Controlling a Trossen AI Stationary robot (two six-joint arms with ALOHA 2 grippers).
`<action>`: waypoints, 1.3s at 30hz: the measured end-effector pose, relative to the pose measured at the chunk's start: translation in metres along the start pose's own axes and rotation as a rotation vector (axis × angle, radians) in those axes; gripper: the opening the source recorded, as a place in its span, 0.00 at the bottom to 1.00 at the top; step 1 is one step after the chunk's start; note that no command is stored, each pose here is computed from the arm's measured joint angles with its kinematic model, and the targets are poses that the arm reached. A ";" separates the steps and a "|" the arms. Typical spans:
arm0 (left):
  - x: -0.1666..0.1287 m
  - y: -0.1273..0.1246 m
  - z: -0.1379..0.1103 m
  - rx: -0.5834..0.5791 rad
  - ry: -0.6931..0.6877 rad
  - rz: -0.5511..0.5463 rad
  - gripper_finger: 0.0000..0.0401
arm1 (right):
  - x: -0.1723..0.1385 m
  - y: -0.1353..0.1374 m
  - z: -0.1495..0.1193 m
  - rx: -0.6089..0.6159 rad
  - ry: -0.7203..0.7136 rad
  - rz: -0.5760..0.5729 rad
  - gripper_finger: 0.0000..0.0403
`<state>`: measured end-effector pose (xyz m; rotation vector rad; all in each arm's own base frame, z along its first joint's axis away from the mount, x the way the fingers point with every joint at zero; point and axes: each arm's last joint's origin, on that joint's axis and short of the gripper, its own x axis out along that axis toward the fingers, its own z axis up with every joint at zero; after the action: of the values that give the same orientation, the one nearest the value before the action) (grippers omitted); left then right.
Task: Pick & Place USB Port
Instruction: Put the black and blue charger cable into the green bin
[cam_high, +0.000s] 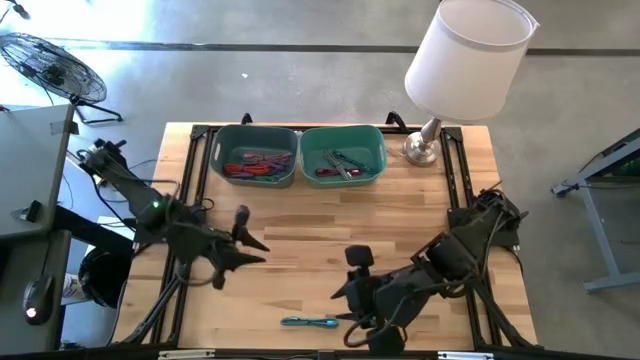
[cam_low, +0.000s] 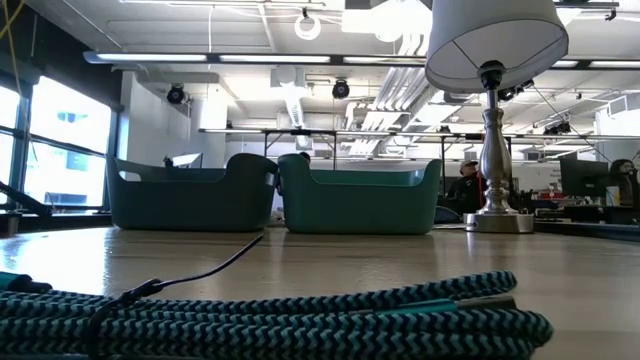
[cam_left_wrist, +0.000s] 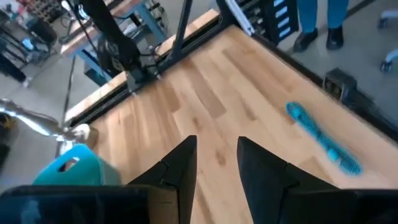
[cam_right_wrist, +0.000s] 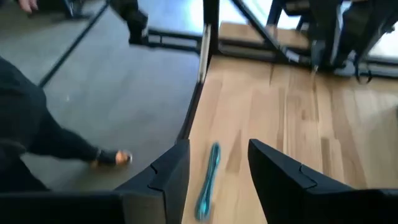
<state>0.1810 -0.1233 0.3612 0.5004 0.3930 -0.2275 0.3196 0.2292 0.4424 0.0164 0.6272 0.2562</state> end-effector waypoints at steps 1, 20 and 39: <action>0.005 -0.001 0.003 -0.027 0.006 0.004 0.28 | -0.001 0.002 -0.002 -0.008 0.018 0.007 0.38; 0.105 -0.077 0.039 -0.354 0.228 -0.149 0.28 | -0.032 0.044 -0.037 -0.165 0.207 0.099 0.39; 0.149 -0.111 0.022 -0.529 0.391 -0.224 0.46 | -0.044 0.065 -0.048 -0.225 0.199 0.095 0.39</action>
<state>0.2881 -0.2463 0.2702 -0.0275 0.8646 -0.2306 0.2424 0.2785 0.4346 -0.1984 0.7930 0.4226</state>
